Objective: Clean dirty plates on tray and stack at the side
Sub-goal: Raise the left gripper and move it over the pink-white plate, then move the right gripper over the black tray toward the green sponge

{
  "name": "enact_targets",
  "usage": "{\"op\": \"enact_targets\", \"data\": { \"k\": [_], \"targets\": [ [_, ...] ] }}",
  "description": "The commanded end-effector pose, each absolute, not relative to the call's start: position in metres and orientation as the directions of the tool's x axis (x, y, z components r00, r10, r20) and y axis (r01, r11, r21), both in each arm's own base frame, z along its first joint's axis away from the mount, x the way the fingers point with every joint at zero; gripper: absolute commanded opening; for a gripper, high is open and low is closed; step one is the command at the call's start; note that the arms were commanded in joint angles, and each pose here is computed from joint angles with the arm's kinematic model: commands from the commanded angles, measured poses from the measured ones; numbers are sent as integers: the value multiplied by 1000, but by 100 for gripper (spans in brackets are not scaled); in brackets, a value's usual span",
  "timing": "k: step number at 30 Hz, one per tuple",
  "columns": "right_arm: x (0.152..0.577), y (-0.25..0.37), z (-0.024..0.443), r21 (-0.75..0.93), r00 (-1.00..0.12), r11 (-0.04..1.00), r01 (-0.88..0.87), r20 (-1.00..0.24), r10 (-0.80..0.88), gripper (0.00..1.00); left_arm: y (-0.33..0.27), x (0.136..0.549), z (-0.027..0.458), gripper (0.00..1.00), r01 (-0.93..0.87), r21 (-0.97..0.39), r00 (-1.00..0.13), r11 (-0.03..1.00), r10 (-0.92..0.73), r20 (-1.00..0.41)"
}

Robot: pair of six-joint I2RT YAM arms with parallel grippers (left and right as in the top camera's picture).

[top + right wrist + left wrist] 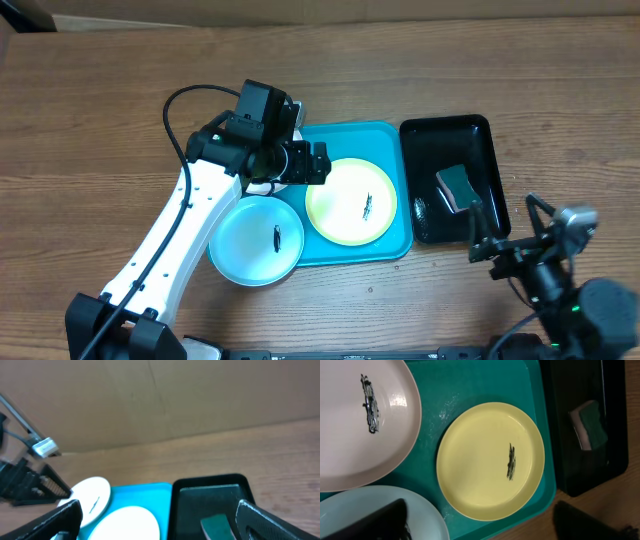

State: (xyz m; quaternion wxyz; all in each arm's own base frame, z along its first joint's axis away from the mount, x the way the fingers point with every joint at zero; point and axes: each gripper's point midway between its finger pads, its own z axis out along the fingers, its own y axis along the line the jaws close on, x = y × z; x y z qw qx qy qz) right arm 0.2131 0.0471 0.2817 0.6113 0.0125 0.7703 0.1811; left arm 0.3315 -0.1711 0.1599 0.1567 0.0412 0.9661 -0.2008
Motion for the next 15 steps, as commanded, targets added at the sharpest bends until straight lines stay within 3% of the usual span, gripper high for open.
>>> {"op": "enact_targets", "data": {
  "k": [1, 7, 8, 9, 10, 11, 15],
  "targets": [
    [221, 48, 311, 286, -382, 942, -175, -902, 203, 100, -171, 335, 160, 100, 154, -352, -942, 923, 29, -335],
    [223, 89, 331, 461, -695, 851, -252, -698, 173, 99, -171, 336, 161, 100, 155, -353, -941, 923, 29, -339],
    [226, 93, 332, 482, -723, 838, -257, -671, 164, 70, -171, 336, 161, 100, 155, -353, -940, 923, 29, -339],
    [230, 95, 329, 497, -747, 832, -245, -644, 165, 26, -171, 336, 161, 100, 155, -353, -941, 923, 29, -339],
    [232, 96, 323, 519, -775, 828, -214, -606, 179, 11, -171, 336, 161, 100, 155, -353, -941, 923, 29, -338],
    [234, 96, 314, 541, -807, 824, -169, -555, 200, 4, -171, 336, 161, 100, 155, -353, -941, 923, 29, -338],
    [232, 104, 273, 553, -902, 829, -82, -395, 174, 4, -171, 336, 161, 100, 155, -353, -941, 923, 29, -338]
  ]
}}
